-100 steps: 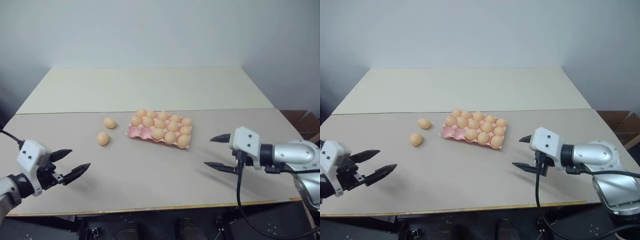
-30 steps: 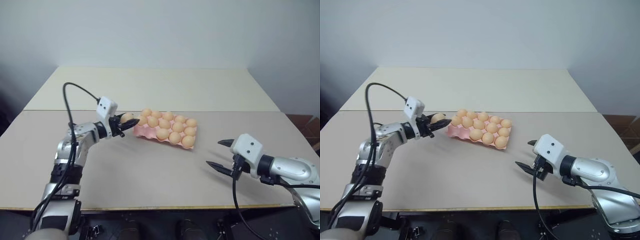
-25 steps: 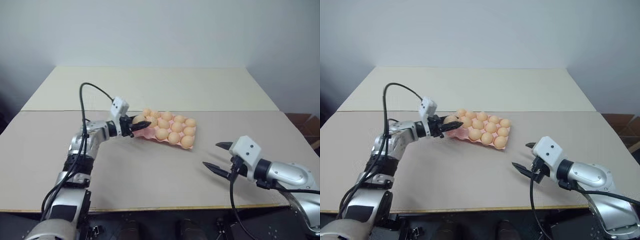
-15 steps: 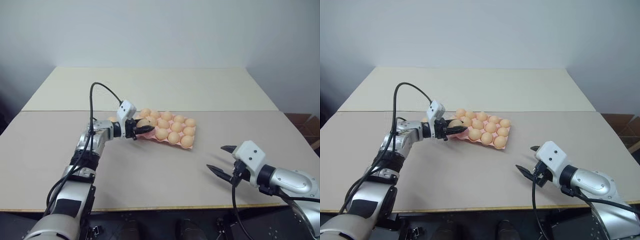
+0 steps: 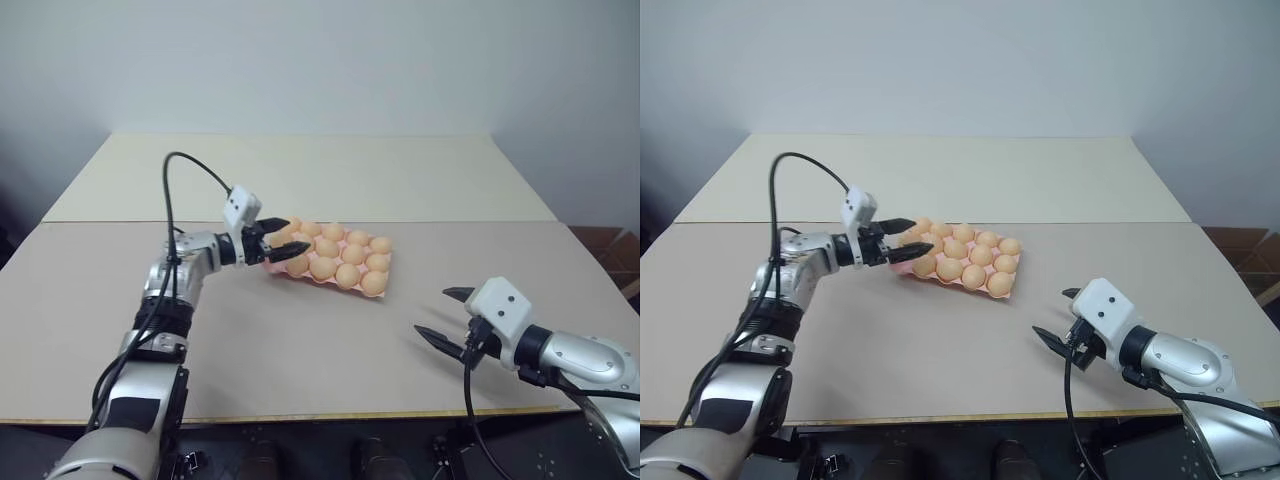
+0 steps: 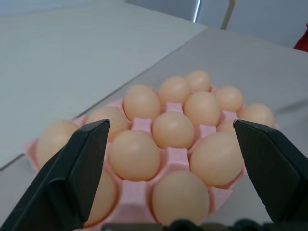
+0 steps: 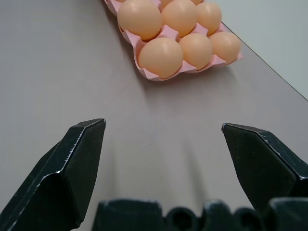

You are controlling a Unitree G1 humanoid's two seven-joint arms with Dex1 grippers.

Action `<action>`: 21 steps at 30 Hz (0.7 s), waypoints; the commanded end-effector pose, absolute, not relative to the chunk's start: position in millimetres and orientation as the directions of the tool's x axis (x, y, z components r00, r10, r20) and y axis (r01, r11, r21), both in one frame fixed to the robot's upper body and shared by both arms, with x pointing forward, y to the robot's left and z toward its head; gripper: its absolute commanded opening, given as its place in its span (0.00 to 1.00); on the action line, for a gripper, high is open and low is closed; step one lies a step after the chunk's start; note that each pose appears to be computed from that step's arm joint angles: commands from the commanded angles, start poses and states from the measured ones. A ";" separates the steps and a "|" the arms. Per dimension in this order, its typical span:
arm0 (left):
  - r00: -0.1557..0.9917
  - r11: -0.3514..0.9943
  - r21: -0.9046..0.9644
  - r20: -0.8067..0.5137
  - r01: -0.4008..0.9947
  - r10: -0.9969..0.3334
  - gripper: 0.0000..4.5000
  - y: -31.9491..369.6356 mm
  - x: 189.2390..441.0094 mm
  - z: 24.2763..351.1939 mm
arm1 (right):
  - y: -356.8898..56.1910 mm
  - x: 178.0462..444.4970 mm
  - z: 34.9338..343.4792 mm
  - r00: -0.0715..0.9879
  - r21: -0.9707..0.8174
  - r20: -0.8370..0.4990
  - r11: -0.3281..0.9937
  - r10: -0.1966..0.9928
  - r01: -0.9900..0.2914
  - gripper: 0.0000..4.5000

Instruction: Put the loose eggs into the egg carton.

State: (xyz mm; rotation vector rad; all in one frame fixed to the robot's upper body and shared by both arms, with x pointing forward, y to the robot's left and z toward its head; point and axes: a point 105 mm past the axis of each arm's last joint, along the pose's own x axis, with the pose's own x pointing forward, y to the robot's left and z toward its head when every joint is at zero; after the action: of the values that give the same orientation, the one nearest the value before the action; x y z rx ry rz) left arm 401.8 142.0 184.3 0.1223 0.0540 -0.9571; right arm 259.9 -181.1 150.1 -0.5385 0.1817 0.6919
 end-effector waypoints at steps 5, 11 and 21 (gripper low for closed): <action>0.789 0.773 0.156 -0.137 0.615 -0.599 1.00 236.2 374.2 203.5 | -177.2 259.9 159.9 0.747 -0.451 -0.322 0.600 0.581 -0.661 1.00; 0.908 0.909 0.134 -0.211 0.394 -0.363 1.00 282.5 348.9 204.8 | -172.2 260.5 157.3 0.711 -0.448 -0.349 0.557 0.611 -0.699 1.00; 0.897 0.920 0.052 -0.248 0.389 -0.365 1.00 270.2 335.3 191.4 | -172.2 266.9 160.8 0.692 -0.455 -0.359 0.530 0.626 -0.715 1.00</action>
State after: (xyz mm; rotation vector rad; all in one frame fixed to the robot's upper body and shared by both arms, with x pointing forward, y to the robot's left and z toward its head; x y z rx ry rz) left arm 334.9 274.3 176.8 0.0897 0.2891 -0.3848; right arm 266.4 -173.2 148.5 -0.5746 0.2076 0.8015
